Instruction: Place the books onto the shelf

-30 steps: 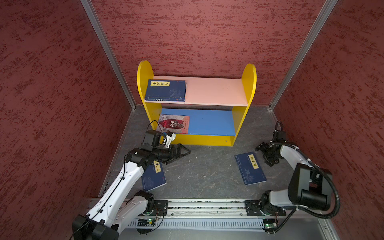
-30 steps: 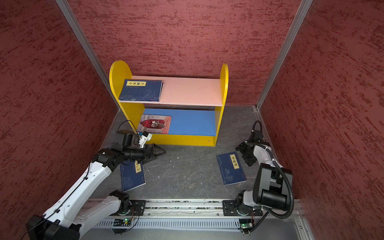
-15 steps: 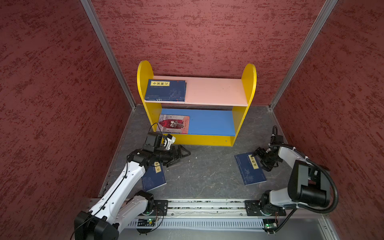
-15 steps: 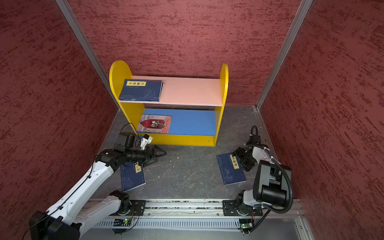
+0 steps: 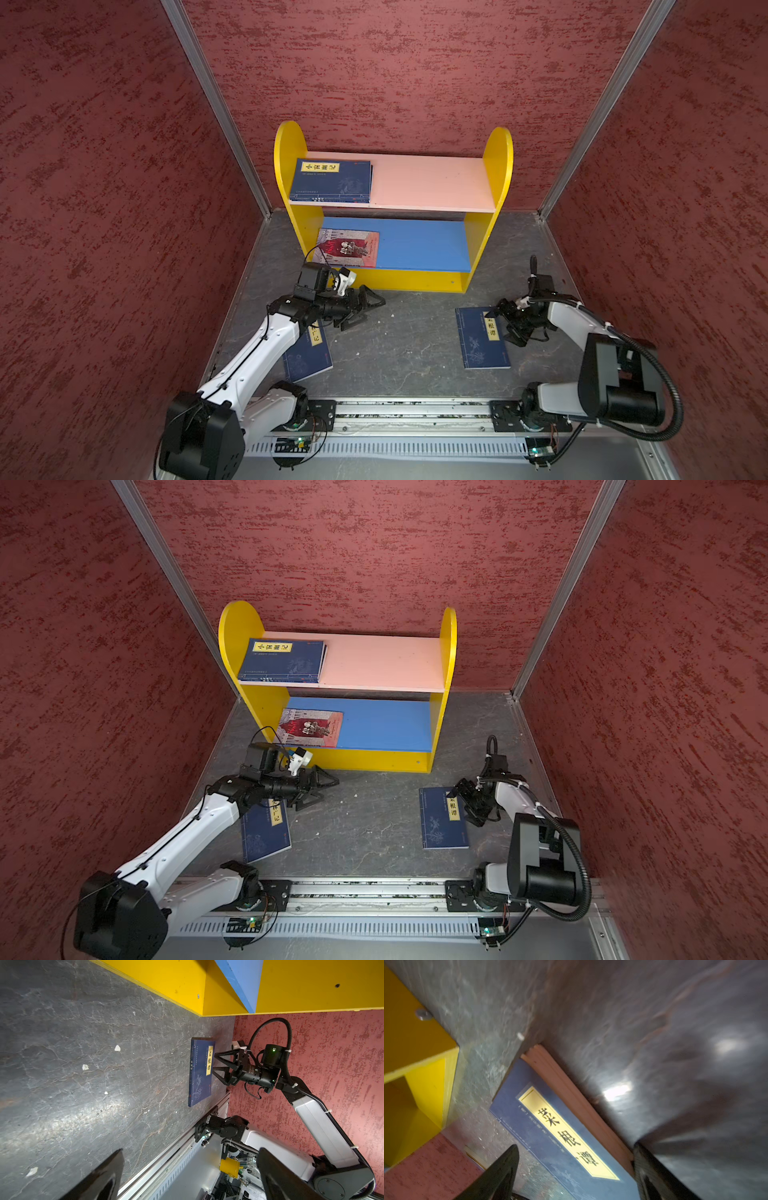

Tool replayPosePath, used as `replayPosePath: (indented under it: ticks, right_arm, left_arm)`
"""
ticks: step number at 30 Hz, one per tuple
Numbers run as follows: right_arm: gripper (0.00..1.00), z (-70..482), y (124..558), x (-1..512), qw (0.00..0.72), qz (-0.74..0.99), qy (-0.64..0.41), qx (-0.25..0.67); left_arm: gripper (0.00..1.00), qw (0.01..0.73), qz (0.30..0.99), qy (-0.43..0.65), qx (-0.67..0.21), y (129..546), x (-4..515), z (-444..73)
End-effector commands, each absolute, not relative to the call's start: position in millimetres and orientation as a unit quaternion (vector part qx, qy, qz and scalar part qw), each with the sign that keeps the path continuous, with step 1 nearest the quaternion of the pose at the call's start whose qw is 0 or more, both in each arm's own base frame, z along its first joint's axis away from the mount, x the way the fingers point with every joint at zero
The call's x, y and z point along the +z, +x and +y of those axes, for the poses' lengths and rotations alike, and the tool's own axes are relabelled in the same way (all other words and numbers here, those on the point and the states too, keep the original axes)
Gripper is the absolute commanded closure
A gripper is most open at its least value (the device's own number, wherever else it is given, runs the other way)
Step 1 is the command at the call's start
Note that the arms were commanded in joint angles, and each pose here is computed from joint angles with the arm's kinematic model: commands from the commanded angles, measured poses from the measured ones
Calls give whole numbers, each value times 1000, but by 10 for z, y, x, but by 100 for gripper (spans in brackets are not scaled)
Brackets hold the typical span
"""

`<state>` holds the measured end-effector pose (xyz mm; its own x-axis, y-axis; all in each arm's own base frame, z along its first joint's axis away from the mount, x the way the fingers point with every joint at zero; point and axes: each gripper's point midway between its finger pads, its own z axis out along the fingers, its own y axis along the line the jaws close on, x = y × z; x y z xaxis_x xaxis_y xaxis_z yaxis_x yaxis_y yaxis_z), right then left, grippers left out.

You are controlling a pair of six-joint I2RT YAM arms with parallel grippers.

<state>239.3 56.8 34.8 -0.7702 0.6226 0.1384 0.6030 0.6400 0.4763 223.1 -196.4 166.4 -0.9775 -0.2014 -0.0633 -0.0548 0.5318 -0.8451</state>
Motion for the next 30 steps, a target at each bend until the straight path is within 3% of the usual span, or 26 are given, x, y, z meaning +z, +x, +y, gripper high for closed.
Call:
replayPosePath:
  ticks: [1,8,12,16,21,30]
  right_arm:
    - [13,861,2255,281,-1,910,315,268]
    - [14,1380,2087,254,23,918,275,285]
    - [15,1590,2083,339,46,934,231,270]
    - [14,1466,2078,315,82,952,228,186]
    - [14,1278,2070,304,130,939,263,179]
    - [14,1341,2082,204,144,931,244,230]
  left_arm:
    - [1,96,869,-60,-482,2322,1643,-1963]
    - [1,77,866,-51,-492,2297,1432,-2041]
    - [1,76,872,9,-483,2285,1334,-2172]
    - [1,49,876,42,-478,2275,1186,-2337]
    - [1,45,876,121,-465,2269,1076,-2563]
    - [1,98,892,186,-399,2474,804,-2858]
